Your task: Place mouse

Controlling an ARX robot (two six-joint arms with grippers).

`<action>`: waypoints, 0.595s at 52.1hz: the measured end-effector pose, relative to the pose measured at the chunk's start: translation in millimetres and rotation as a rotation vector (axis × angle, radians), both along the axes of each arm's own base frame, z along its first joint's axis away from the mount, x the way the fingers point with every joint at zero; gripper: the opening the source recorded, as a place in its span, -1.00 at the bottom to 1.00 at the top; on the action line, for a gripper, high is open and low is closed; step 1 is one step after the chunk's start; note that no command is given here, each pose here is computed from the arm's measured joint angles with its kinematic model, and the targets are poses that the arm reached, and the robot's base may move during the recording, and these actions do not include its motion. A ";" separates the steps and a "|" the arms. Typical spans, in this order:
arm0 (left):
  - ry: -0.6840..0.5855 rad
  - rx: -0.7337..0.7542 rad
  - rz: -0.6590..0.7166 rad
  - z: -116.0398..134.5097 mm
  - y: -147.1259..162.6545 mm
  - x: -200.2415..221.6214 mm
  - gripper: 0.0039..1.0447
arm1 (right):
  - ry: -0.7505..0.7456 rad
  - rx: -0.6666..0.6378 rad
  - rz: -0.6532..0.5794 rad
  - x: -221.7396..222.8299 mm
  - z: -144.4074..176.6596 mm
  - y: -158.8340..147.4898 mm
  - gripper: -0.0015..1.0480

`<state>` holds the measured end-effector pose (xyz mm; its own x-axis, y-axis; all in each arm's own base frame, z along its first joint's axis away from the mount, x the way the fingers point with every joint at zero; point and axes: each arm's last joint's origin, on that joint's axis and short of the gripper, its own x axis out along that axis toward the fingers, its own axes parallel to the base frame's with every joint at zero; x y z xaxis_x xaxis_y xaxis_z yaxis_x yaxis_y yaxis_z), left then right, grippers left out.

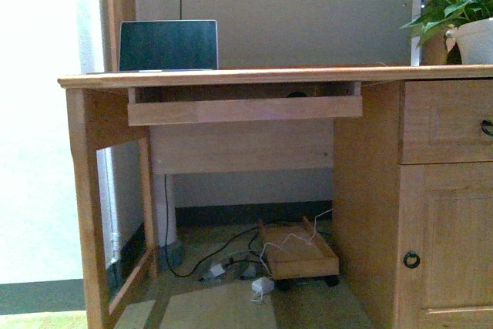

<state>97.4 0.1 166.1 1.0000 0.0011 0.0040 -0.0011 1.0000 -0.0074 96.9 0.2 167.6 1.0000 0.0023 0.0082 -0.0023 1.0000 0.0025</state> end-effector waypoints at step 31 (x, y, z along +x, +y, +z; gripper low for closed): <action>0.000 0.000 0.000 0.0 0.0 0.0 0.86 | 0.000 0.000 0.000 0.0 0.0 0.0 0.86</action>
<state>97.4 0.1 166.1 1.0000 0.0011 0.0040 -0.0011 1.0000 -0.0074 96.9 0.2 167.6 1.0000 0.0023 0.0082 -0.0023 1.0000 0.0025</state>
